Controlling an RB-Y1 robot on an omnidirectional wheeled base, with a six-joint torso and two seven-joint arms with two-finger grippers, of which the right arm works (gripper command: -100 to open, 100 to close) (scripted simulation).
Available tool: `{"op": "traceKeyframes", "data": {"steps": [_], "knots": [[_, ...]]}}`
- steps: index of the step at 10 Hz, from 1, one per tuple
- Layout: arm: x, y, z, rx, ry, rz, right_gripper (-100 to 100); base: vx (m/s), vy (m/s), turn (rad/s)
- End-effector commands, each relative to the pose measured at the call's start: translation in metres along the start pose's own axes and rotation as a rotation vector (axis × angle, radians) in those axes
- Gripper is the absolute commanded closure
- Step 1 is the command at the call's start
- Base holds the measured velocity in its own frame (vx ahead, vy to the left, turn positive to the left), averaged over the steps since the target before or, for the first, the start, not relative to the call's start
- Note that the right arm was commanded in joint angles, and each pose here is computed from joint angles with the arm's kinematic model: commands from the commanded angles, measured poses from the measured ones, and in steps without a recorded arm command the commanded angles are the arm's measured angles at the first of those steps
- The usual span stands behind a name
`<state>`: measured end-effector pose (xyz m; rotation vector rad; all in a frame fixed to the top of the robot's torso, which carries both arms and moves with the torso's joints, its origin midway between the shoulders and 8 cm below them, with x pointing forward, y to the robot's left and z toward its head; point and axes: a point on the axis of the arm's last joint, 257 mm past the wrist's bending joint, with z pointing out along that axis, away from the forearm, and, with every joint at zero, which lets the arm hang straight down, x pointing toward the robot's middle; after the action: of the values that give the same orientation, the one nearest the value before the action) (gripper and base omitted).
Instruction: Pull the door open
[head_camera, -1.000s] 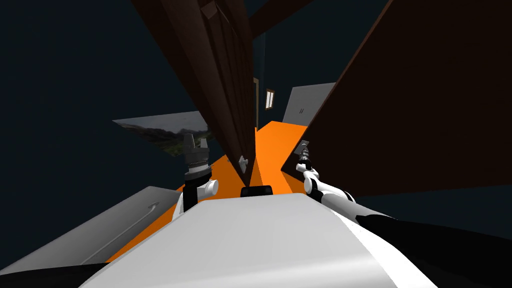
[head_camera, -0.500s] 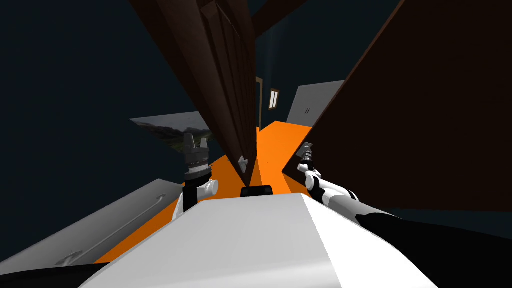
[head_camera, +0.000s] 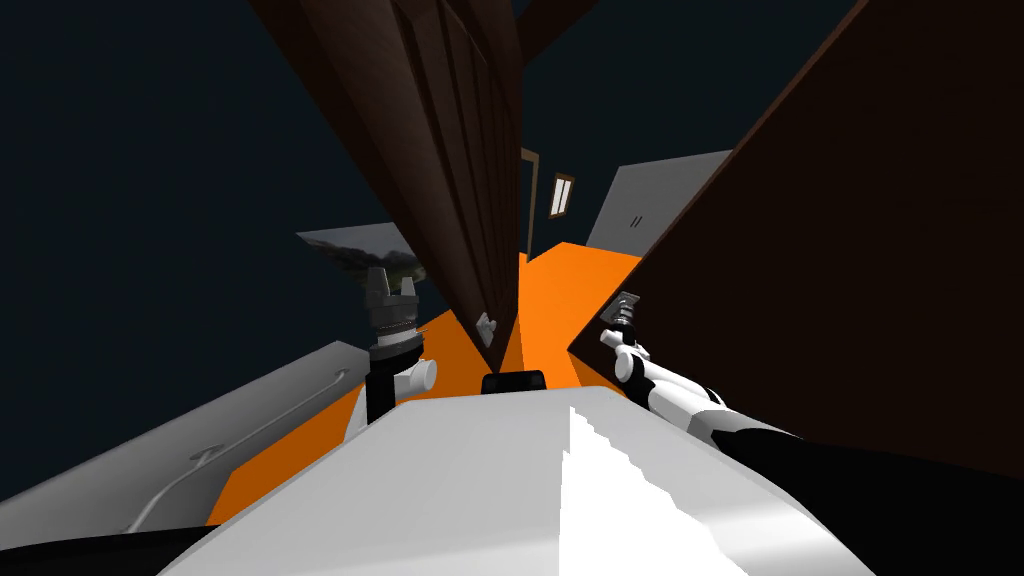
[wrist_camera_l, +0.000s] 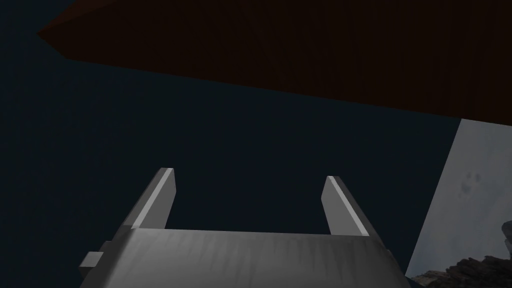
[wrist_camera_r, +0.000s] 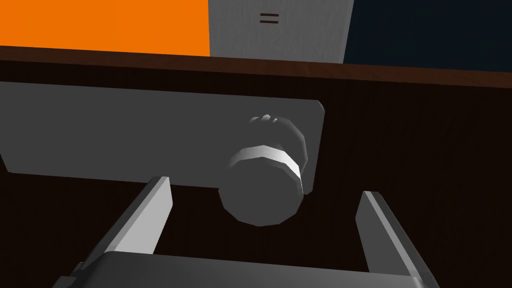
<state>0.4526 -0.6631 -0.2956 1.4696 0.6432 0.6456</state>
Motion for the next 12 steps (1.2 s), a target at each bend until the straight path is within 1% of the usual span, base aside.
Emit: {"op": "traceKeyframes", "data": {"steps": [1, 3, 4, 6, 7, 8, 12], "knots": [[-0.009, -0.001, -0.0008, 0.002, -0.02, -0.001, -100, 0.001, -0.07, 0.081], [-0.022, -0.001, -0.0012, 0.003, -0.046, -0.001, -100, 0.015, -0.085, 0.151], [-0.022, -0.001, -0.0012, 0.003, -0.046, -0.001, -100, 0.005, -0.065, 0.093], [-0.029, -0.001, -0.0015, 0.003, -0.061, -0.001, -100, 0.0, -0.049, 0.058], [-0.027, -0.001, -0.0018, 0.002, -0.057, 0.0, -100, -0.004, -0.027, 0.02], [-0.027, -0.001, -0.0018, 0.002, -0.057, 0.0, 100, -0.003, 0.004, -0.014], [-0.027, -0.001, -0.0018, 0.002, -0.057, 0.0, 100, 0.0, 0.002, -0.002]]}}
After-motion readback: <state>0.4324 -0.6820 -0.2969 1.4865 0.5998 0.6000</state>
